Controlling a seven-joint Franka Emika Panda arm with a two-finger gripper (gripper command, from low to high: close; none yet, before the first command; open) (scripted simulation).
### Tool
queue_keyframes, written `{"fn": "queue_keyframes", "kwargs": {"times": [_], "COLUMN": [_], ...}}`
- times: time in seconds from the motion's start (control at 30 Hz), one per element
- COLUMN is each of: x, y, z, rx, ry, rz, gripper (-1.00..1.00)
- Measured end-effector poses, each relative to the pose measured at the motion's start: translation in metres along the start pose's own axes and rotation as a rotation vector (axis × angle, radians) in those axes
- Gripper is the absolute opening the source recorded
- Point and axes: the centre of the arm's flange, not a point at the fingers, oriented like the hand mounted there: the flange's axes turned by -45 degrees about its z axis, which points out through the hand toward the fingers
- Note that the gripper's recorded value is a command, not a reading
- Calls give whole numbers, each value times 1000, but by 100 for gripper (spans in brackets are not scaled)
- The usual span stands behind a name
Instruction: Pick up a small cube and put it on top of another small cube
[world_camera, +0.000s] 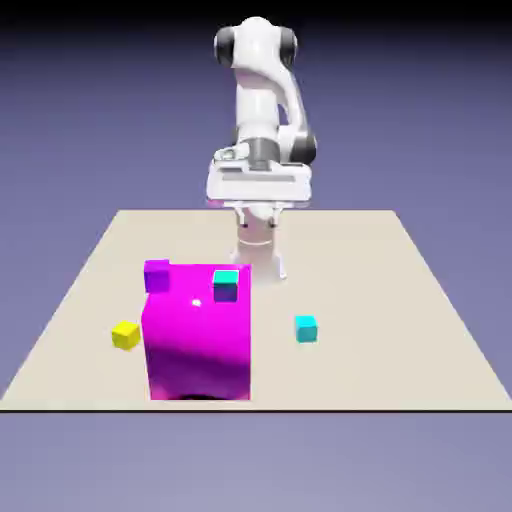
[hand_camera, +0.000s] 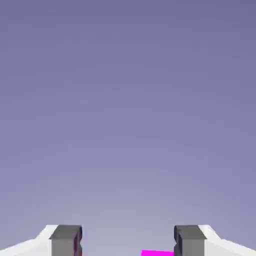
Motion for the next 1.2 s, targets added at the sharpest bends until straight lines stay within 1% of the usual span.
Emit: {"fn": "queue_keyframes", "kwargs": {"times": [0.23,0.5,0.7,0.9,0.97,1.2], "x": [-45,-115,-180,-243,-261,-279], "y": [-25,-52,-62,-76,-62,-63], "z": [52,102,126,133,133,152], "rx": [-16,-72,-158,-271,-318,-353], "ry": [-226,-499,-708,-913,-931,-933], "rz": [326,731,1088,1461,1573,1561], "gripper": [0,0,0,0,0,0]}}
